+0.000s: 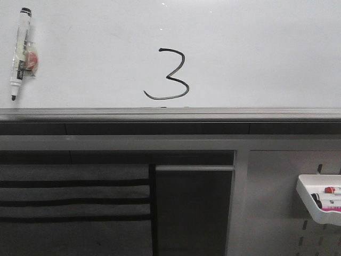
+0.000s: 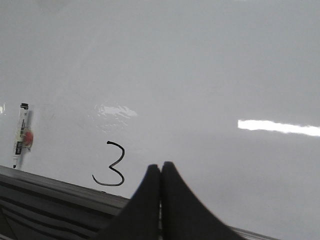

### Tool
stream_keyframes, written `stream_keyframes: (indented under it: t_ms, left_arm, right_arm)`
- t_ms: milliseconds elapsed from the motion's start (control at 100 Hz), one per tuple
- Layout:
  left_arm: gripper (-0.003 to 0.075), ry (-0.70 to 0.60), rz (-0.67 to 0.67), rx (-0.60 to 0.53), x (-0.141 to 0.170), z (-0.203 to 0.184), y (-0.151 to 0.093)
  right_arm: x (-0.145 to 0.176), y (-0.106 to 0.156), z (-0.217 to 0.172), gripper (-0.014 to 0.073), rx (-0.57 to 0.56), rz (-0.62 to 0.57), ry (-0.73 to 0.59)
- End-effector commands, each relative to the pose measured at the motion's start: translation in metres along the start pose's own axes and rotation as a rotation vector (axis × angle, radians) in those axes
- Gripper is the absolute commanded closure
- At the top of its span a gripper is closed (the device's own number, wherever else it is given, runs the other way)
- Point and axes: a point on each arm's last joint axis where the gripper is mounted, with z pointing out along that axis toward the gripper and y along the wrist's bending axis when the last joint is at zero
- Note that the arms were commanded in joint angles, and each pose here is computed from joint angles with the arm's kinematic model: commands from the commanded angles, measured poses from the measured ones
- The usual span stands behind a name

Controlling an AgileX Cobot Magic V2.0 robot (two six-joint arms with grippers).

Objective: Write number 3 on whiteboard

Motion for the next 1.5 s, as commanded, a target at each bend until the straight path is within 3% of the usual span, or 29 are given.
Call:
stream_keyframes:
  t_ms: [0,930,1100,1300,1490]
  left_arm:
    - [0.0738,-0.104,-0.012,0.01,-0.008,-0.003,-0.001]
    - [0.0738,-0.104,-0.012,0.01,-0.008,-0.003,-0.001]
    - [0.0738,-0.104,-0.012,0.01,-0.008,-0.003,-0.001]
    - [0.0738,-0.104,-0.012,0.01,-0.008,-0.003,-0.001]
    - [0.0738,-0.104,-0.012,0.01,-0.008,-0.003,-0.001]
  right_arm:
    - [-0.015,0.0,-0.001,0.0669,0.005,-0.023,-0.103]
    - [-0.008,-0.002,-0.011,0.0669,0.029,-0.019,-0.131]
    - [0.025,-0.007,-0.025,0.0669,0.136,0.036,-0.211]
    - [0.089,-0.017,-0.025,0.0669,0.293,0.025,-0.228]
    - [0.135,-0.021,-0.02,0.0669,0.324,0.015,-0.275]
